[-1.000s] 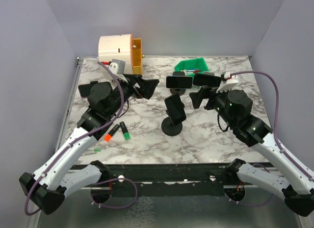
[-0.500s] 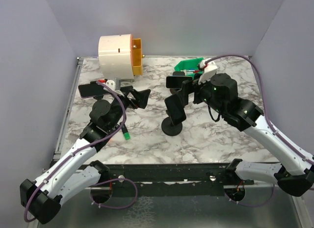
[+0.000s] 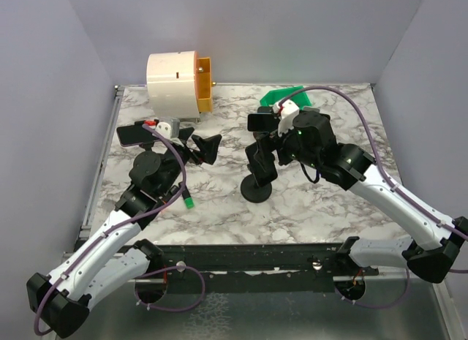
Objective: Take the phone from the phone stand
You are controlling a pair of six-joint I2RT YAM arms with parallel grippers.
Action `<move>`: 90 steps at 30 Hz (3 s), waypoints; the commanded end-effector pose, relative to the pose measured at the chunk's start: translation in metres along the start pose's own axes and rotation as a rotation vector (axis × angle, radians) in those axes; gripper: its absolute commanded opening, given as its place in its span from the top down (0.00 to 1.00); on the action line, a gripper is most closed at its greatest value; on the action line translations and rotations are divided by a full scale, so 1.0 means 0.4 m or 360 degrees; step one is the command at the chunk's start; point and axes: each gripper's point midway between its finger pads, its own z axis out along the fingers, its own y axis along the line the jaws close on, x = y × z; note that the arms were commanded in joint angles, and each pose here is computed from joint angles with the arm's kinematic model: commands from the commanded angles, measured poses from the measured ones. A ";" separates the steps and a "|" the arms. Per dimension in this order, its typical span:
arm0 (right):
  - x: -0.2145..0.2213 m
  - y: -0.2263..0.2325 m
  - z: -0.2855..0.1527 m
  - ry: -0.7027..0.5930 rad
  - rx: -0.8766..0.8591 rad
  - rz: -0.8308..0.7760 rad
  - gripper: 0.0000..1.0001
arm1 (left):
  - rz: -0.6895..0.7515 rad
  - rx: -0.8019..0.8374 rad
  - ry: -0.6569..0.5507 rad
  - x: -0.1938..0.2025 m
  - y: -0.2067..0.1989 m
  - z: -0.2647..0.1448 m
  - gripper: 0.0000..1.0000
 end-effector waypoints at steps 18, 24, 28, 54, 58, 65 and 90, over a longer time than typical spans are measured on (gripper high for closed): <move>0.041 0.031 0.060 0.0223 0.0206 0.0006 0.00 | 0.0083 -0.0093 0.0068 0.021 0.033 -0.001 0.01; 0.047 0.018 0.073 0.0232 0.0292 -0.0001 0.00 | 0.0089 -0.0121 0.0070 0.019 0.040 -0.001 0.01; 0.057 0.024 0.090 0.0253 0.0283 0.0002 0.00 | 0.0093 -0.0126 0.0083 0.022 0.042 0.000 0.01; 0.069 0.029 0.123 0.0250 0.0283 -0.0019 0.05 | 0.0085 -0.0104 0.0101 0.030 0.035 0.004 0.01; 0.071 0.030 0.127 0.0244 0.0278 -0.0024 0.08 | 0.0082 -0.0099 0.0102 0.030 0.034 0.003 0.01; 0.067 0.029 0.127 0.0230 0.0277 -0.0021 0.18 | 0.0082 -0.0100 0.0096 0.027 0.034 0.001 0.01; 0.010 -0.029 0.056 -0.0007 0.0469 0.0176 0.48 | 0.0061 0.0346 0.0149 0.058 -0.086 0.002 0.01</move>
